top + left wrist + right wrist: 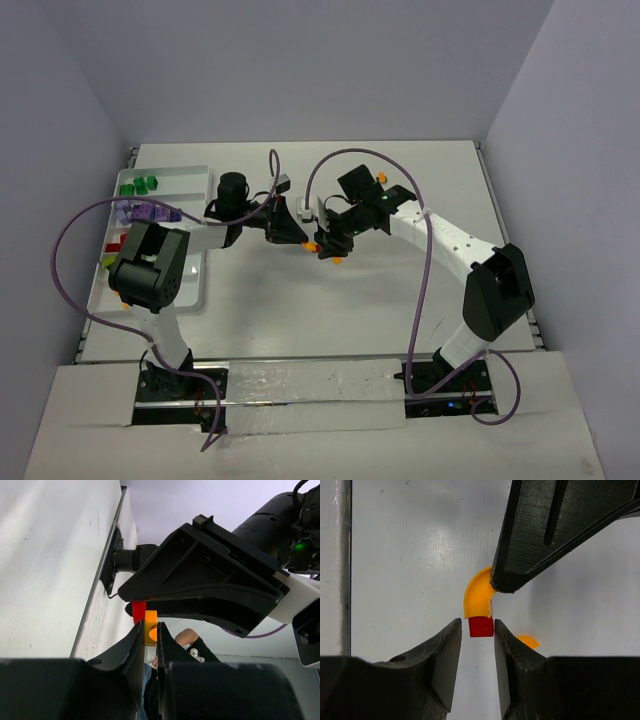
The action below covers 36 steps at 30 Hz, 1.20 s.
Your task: Sort the legos into containers by color
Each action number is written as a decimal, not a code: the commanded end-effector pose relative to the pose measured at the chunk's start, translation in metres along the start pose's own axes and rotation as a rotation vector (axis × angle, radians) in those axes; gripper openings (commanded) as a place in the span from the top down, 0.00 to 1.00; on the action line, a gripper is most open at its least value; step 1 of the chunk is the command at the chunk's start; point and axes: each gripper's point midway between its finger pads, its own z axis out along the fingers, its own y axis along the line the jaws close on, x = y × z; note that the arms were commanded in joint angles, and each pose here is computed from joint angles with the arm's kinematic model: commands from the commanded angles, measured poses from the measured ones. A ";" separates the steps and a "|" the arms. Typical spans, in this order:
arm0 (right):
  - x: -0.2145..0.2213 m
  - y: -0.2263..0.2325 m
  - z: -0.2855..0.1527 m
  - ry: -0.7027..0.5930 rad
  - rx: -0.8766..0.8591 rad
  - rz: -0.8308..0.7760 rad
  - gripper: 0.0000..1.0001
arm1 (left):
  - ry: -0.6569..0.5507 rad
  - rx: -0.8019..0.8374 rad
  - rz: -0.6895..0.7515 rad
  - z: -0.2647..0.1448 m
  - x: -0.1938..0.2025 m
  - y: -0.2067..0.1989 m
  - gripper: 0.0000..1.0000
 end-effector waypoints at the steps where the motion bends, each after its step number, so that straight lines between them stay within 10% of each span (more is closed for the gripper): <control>1: -0.016 -0.003 -0.003 -0.015 0.013 -0.029 0.63 | -0.008 0.006 0.054 0.001 -0.001 -0.008 1.00; 11: -0.013 -0.012 0.004 0.024 0.077 -0.017 1.00 | -0.016 -0.018 0.022 0.002 -0.004 -0.003 1.00; 36: -0.013 -0.033 0.006 0.053 0.201 0.094 1.00 | -0.037 -0.114 0.125 0.008 0.007 -0.001 1.00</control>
